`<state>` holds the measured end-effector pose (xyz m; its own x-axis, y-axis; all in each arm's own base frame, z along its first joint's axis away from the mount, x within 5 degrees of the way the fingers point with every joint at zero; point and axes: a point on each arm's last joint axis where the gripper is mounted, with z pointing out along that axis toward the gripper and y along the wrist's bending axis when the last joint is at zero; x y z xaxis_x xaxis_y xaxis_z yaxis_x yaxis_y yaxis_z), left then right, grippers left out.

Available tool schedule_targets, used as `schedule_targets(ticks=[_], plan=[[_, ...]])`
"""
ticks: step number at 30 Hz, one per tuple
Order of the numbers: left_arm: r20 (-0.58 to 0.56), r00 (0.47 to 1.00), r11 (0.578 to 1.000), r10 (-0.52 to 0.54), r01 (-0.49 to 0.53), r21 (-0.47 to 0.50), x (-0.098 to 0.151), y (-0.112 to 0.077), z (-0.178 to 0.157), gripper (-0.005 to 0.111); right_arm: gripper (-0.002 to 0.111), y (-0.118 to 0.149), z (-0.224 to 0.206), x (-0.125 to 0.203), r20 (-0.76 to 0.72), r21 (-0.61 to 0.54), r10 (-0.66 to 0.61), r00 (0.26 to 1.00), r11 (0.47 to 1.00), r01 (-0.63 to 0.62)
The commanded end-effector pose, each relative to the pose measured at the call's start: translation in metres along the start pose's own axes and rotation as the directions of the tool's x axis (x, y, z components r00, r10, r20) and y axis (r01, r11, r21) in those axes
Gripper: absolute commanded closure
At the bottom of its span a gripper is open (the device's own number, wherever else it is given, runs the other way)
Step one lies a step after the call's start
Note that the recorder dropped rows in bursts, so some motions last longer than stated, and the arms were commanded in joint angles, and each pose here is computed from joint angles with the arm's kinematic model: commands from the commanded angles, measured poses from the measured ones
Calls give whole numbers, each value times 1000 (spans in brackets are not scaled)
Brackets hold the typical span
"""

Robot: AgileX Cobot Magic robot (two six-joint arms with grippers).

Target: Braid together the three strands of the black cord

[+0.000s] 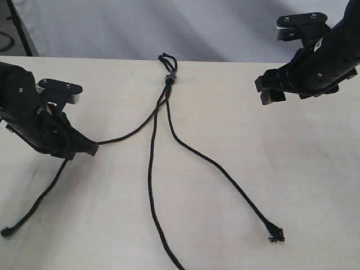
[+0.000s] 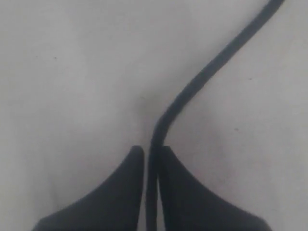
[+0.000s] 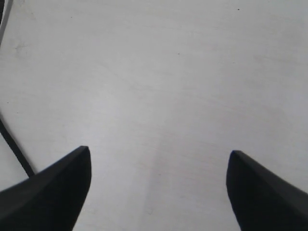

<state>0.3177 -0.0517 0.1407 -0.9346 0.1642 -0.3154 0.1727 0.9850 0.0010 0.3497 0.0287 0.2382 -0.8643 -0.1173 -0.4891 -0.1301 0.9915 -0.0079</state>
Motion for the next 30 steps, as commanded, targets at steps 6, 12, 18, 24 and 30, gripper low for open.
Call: schedule_targets(ticks=[6, 12, 18, 24, 30], plan=[[-46, 999, 1000, -14, 14, -4, -8, 1, -6, 47, 35, 64, -2, 7, -25, -207, -178, 984, 964, 169], [207, 977, 998, -48, 58, -39, -38, 23, -78, 47, 35, 191, 4, 56, -95, -407, -507, 857, 805, 431], [295, 949, 988, -111, 136, -66, -36, 50, -93, 77, 35, 251, 52, 105, -171, -444, -601, 781, 755, 483], [310, 944, 988, -110, 136, -66, -37, 50, -93, 106, 35, 253, 71, 112, -207, -422, -563, 800, 789, 446], [315, 943, 988, -109, 136, -66, -37, 50, -93, 106, 72, 252, 75, 115, -220, -417, -583, 782, 781, 465]])
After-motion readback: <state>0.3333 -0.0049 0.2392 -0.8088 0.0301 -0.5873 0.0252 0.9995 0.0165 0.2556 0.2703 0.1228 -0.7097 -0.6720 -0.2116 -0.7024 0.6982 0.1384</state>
